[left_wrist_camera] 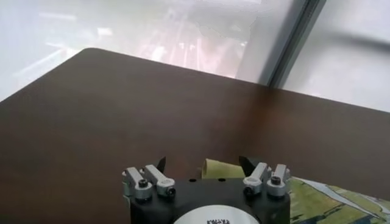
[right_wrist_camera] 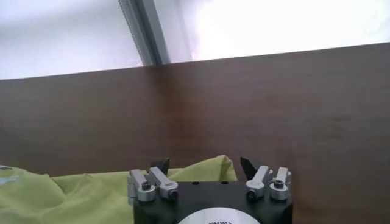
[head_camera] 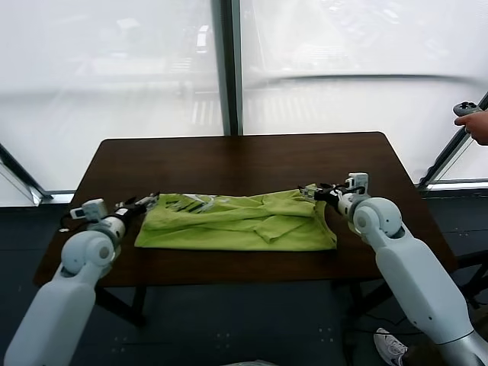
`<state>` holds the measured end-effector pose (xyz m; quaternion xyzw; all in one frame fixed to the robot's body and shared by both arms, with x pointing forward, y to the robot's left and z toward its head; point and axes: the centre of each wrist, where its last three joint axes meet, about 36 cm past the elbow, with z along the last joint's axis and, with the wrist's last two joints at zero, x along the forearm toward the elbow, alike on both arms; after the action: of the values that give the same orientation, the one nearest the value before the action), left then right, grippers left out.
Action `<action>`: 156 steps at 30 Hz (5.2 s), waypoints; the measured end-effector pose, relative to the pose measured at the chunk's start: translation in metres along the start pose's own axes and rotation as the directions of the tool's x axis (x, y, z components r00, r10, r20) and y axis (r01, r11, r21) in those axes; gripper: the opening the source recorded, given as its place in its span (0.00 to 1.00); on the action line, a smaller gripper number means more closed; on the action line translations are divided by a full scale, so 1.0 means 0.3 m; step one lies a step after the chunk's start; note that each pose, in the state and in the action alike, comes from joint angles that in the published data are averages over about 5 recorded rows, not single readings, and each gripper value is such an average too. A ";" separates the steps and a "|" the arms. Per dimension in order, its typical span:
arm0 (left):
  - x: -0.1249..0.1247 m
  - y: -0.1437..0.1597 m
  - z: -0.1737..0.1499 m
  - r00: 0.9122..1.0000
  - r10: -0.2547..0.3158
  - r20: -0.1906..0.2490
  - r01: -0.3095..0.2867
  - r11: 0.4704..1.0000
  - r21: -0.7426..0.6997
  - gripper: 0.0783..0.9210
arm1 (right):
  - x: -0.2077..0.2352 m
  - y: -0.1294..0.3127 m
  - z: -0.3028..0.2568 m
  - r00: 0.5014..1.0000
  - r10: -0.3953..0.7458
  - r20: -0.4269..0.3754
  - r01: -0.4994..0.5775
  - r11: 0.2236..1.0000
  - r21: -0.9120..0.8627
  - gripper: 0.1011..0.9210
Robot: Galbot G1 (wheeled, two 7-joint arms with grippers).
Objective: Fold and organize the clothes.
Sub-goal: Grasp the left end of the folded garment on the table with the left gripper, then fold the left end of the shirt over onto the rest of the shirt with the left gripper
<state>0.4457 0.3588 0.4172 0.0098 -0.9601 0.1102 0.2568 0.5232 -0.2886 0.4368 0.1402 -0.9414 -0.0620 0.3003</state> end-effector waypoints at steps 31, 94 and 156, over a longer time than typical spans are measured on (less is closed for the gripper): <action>-0.041 -0.006 0.032 1.000 0.025 0.003 -0.025 0.999 0.036 0.09 | -0.001 -0.024 0.022 0.998 0.033 0.058 -0.031 0.999 -0.034 0.05; 0.136 0.268 -0.185 0.911 0.274 -0.308 -0.208 0.951 0.230 0.98 | 0.467 -0.083 0.443 0.749 -0.061 0.660 -0.100 0.974 0.204 0.98; 0.351 0.351 -0.258 0.970 -0.059 -0.235 0.035 0.994 -0.107 0.13 | 0.327 0.037 0.466 0.708 -0.036 0.705 -0.041 0.995 0.092 0.98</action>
<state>0.3843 0.4823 0.5129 0.0061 -0.9263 0.0554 0.3725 0.3627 -0.3030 0.3791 0.1196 -0.9868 -0.0632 -0.0894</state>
